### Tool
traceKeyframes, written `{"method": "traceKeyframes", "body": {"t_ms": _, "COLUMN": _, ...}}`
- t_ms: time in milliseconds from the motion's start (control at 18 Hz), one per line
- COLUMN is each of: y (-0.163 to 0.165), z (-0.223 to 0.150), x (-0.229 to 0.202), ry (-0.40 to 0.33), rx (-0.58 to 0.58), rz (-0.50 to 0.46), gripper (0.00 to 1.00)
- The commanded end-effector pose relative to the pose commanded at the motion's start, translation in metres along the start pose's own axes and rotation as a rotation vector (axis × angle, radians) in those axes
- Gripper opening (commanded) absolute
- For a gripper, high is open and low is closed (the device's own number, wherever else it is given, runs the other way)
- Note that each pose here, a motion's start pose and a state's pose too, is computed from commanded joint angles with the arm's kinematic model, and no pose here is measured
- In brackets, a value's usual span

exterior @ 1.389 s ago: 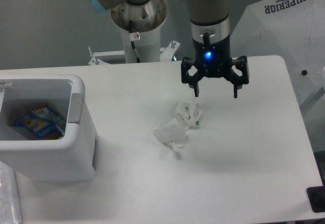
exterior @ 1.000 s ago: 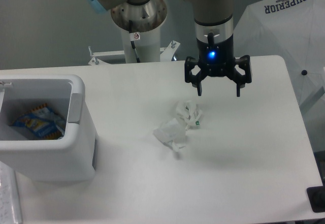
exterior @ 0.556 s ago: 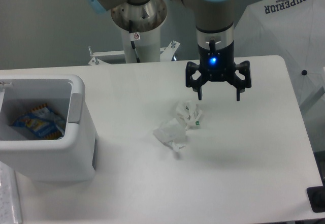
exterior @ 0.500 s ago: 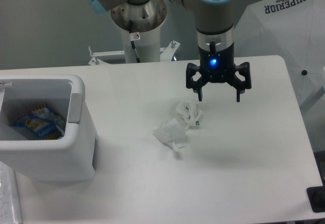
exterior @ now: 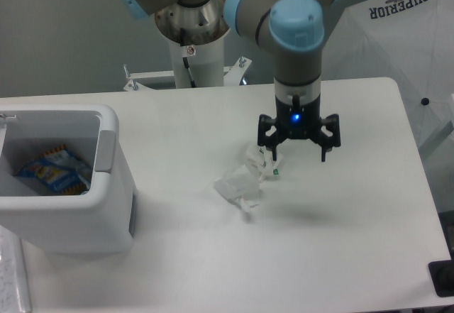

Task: Place the trash in the trash can
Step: 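Move the gripper over the flatter crumpled white tissue and lower it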

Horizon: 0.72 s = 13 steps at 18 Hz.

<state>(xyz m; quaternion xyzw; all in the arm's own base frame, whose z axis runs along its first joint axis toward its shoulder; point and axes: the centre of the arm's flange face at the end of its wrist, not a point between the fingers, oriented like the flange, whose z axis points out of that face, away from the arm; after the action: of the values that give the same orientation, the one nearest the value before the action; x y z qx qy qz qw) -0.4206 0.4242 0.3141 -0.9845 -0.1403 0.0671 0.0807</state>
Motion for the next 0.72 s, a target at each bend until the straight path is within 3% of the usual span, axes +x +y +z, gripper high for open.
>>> {"method": "traceKeyframes", "body": {"t_ms": 556, "y": 0.004, "z": 0.039, "x": 0.033, "ry": 0.066, "rx": -0.06, "rz": 0.028, "gripper": 1.0}}
{"method": "traceKeyframes", "body": {"t_ms": 722, "y": 0.0, "z": 0.037, "x": 0.044, "ry": 0.111, "rx": -0.033, "rz": -0.095, "gripper": 1.0}}
